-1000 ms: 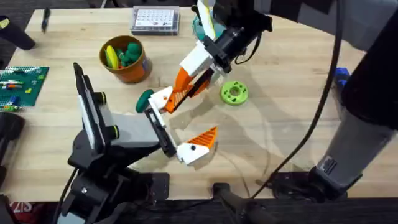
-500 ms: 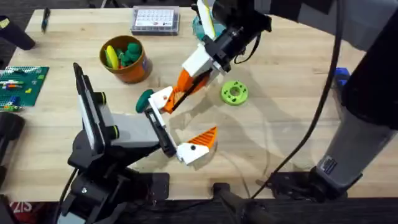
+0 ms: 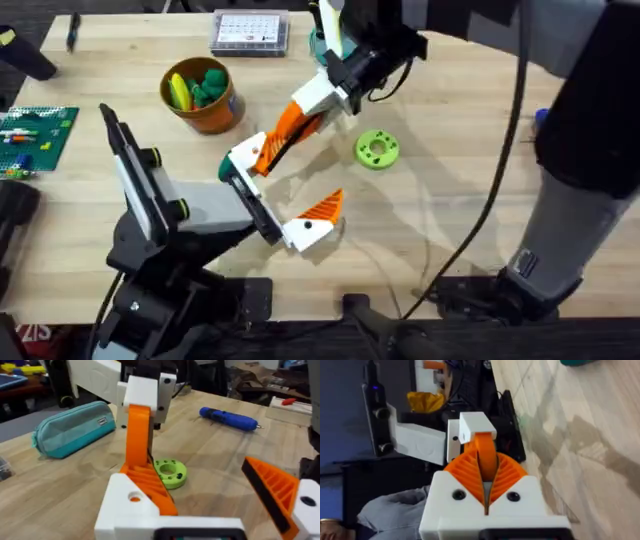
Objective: Pick up the gripper from the table and insert it into the empty holder that is missing its gripper. Then pick up a screw, insert it into the mounting hole, and use the screwdriver to tighten it. Finally, clean up the table by picking up the vegetable and placing it into the bucket.
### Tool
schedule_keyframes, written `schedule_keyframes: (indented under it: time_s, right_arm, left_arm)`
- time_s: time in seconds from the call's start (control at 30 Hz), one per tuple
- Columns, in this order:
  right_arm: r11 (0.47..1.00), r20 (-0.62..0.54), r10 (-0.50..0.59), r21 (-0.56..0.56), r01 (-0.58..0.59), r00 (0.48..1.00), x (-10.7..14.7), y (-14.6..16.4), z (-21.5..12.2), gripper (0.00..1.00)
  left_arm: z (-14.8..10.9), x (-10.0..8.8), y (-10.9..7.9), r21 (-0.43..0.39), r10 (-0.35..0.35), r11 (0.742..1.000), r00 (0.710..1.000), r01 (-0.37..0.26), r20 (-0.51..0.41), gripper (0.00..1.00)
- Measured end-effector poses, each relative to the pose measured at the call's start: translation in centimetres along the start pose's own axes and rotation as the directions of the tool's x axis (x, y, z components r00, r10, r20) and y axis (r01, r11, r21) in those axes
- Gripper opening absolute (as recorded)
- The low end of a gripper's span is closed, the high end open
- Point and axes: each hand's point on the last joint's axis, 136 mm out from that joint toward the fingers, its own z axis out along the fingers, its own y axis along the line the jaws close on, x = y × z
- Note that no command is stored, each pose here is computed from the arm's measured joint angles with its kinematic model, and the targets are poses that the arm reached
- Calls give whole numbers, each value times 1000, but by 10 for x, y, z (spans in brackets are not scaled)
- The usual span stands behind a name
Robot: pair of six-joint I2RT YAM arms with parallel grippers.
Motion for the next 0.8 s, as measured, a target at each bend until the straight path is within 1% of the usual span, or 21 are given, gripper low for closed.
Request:
schedule_keyframes:
  time_s: [0.17,0.3,0.43,0.5,0.8]
  right_arm:
    - [997,31,23,-77,-21,999,-12,-5,4,19]
    - [982,38,96,-167,-88,995,-18,-13,9,19]
    - [962,37,153,-234,-140,988,-22,-18,12,19]
    - [958,37,157,-249,-143,987,-23,-18,13,19]
    - [958,37,155,-251,-141,987,-23,-17,13,19]
  left_arm:
    - [0,0,8,-47,-1,999,1000,1,0,990]
    - [-1,1,14,-81,-11,997,1000,11,-3,990]
    - [-1,1,18,-102,-25,994,1000,24,-2,990]
    - [-1,1,20,-115,-28,993,1000,27,-1,990]
    - [-2,1,24,-137,-27,990,1000,26,1,990]
